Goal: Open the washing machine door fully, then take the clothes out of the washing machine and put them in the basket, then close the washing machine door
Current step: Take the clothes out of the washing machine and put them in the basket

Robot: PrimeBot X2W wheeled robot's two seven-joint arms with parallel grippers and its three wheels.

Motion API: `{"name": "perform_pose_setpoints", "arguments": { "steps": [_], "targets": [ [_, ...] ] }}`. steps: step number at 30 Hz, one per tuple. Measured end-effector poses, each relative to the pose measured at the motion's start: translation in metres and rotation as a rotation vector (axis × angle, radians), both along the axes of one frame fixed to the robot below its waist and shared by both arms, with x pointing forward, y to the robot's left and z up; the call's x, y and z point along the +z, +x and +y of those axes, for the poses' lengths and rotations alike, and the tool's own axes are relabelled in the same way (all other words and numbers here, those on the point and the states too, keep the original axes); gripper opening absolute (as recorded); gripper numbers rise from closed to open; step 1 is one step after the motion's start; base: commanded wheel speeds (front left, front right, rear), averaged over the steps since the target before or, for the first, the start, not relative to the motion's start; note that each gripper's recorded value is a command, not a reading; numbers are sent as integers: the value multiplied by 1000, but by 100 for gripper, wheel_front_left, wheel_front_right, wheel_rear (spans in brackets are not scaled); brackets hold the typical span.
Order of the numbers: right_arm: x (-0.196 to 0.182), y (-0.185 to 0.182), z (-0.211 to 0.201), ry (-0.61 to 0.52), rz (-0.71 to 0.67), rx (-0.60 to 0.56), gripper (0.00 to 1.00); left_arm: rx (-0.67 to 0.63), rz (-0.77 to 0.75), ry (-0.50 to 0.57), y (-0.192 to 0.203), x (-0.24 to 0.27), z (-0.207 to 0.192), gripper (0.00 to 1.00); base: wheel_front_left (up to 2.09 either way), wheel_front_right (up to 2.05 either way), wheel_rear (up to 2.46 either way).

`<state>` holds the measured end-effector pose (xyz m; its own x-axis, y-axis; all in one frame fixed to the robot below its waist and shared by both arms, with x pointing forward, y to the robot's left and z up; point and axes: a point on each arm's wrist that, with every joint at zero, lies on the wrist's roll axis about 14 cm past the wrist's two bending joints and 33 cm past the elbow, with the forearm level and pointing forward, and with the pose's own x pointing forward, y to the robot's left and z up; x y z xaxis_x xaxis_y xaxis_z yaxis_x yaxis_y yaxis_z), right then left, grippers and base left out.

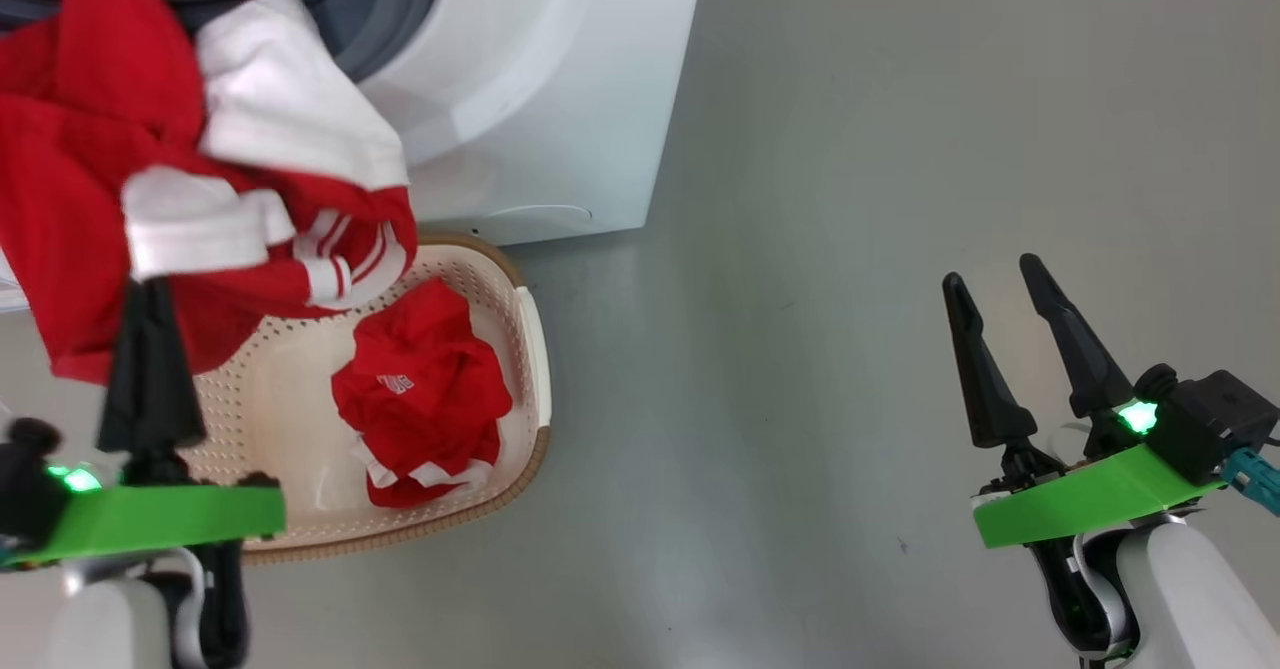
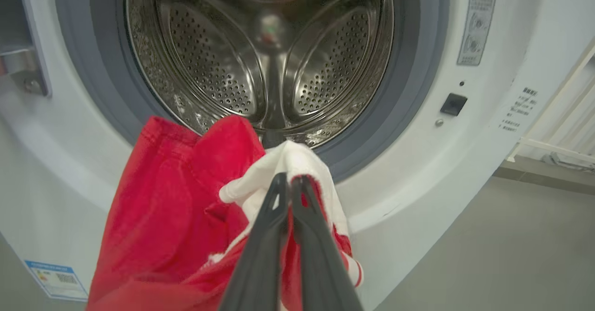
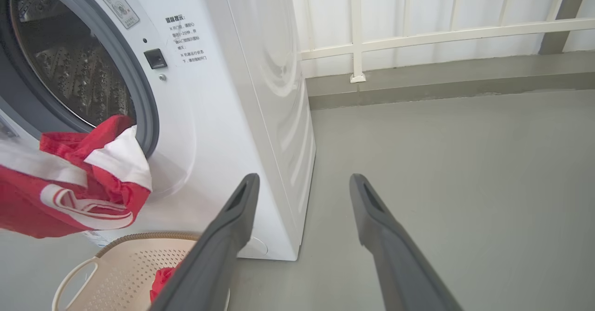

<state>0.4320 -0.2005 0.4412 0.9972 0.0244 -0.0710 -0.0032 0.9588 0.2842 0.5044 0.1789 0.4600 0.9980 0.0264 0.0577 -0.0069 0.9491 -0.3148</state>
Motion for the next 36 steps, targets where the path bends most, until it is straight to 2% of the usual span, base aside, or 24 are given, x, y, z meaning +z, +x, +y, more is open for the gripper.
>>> {"name": "perform_pose_setpoints", "arguments": {
  "steps": [6, 10, 23, 34, 35, 36],
  "targets": [
    [-10, 2, 1, 3, 25, -2, 100, -61, 235, 34, -12, -78, -19, 0, 0, 0, 0],
    [-15, 7, -2, 0, 32, -10, 100, -105, 338, 59, -11, -114, -30, 0, 0, 0, 0],
    [-38, 17, -6, -1, 78, -31, 100, -228, 573, 132, -5, -199, -56, 0, 0, 0, 0],
    [-56, 26, -5, -2, 109, -28, 100, -297, 698, 190, -4, -246, -63, 0, 0, 0, 0],
    [-57, 27, -5, -2, 112, -28, 100, -300, 706, 194, -3, -249, -63, 18, 0, 0, 0],
    [-60, 27, -5, -3, 117, -28, 100, -304, 712, 198, -1, -252, -63, 29, 0, 0, 0]
  ]
}}
